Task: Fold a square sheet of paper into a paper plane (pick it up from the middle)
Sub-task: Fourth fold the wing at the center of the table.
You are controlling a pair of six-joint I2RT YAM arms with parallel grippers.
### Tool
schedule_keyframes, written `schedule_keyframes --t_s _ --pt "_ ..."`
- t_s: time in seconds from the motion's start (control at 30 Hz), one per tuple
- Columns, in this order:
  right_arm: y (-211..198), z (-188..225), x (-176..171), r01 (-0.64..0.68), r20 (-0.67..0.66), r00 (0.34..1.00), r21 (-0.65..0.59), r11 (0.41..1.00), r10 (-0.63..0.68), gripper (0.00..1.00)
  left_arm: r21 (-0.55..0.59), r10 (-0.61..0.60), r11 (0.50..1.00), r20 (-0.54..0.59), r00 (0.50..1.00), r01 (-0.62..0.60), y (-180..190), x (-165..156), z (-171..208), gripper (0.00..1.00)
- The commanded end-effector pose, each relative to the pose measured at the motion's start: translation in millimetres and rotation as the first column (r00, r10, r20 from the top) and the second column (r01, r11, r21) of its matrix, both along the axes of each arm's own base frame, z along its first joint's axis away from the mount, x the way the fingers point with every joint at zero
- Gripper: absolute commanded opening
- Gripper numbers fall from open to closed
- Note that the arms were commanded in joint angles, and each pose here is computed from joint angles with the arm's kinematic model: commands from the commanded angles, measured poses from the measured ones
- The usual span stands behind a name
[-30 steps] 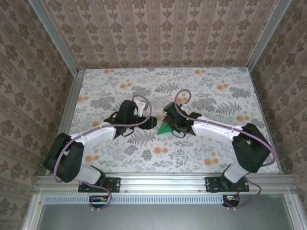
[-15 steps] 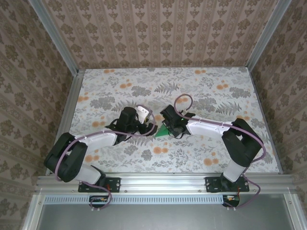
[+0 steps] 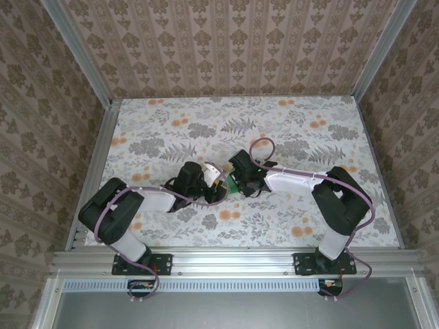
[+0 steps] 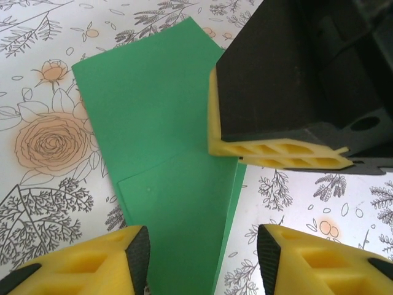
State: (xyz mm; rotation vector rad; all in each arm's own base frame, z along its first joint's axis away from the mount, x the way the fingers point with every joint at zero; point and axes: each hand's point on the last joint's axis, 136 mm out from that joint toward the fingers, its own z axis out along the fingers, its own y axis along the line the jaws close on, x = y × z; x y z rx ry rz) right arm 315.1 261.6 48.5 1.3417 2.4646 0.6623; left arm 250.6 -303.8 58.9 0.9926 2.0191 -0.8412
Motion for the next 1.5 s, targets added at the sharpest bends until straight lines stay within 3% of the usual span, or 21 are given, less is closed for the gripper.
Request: schedule_keyframes --t_s 0.0,0.4,0.57,0.83,1.0,1.2,1.47 --pt "9.2 11.2 2.6 0.009 -0.005 1.000 0.065 0.998 -0.009 0.00 -0.019 -0.039 0.999 0.057 0.998 0.040 -6.7 -0.8 2.1 0.47" --pt "11.9 20.1 3.7 0.017 0.002 1.000 0.138 0.990 -0.017 0.00 0.010 -0.015 1.000 0.078 0.997 0.014 -1.2 2.8 -12.0 0.34" --pt "13.7 18.5 3.8 0.010 0.003 1.000 0.154 0.988 -0.011 0.01 0.017 -0.006 1.000 0.074 0.997 0.004 -0.2 4.1 -16.3 0.21" --pt "0.0 30.4 15.3 -0.106 0.107 0.989 0.074 0.992 0.097 0.51 0.018 0.010 1.000 0.024 1.000 -0.011 1.6 0.9 -27.6 0.13" --pt "1.1 35.9 19.3 -0.290 0.192 0.941 0.041 0.956 0.277 0.64 0.007 0.027 1.000 0.001 1.000 -0.027 2.6 -0.3 -29.2 0.13" --pt "11.4 27.6 17.3 -0.392 0.320 0.886 0.134 0.910 0.335 0.58 -0.014 0.060 0.998 -0.058 0.997 -0.061 1.8 0.2 -28.8 0.12" --pt "6.4 14.4 12.1 -0.452 0.373 0.838 0.065 0.890 0.398 0.49 -0.077 0.132 0.985 -0.217 0.967 -0.152 3.6 2.5 -23.0 0.11"
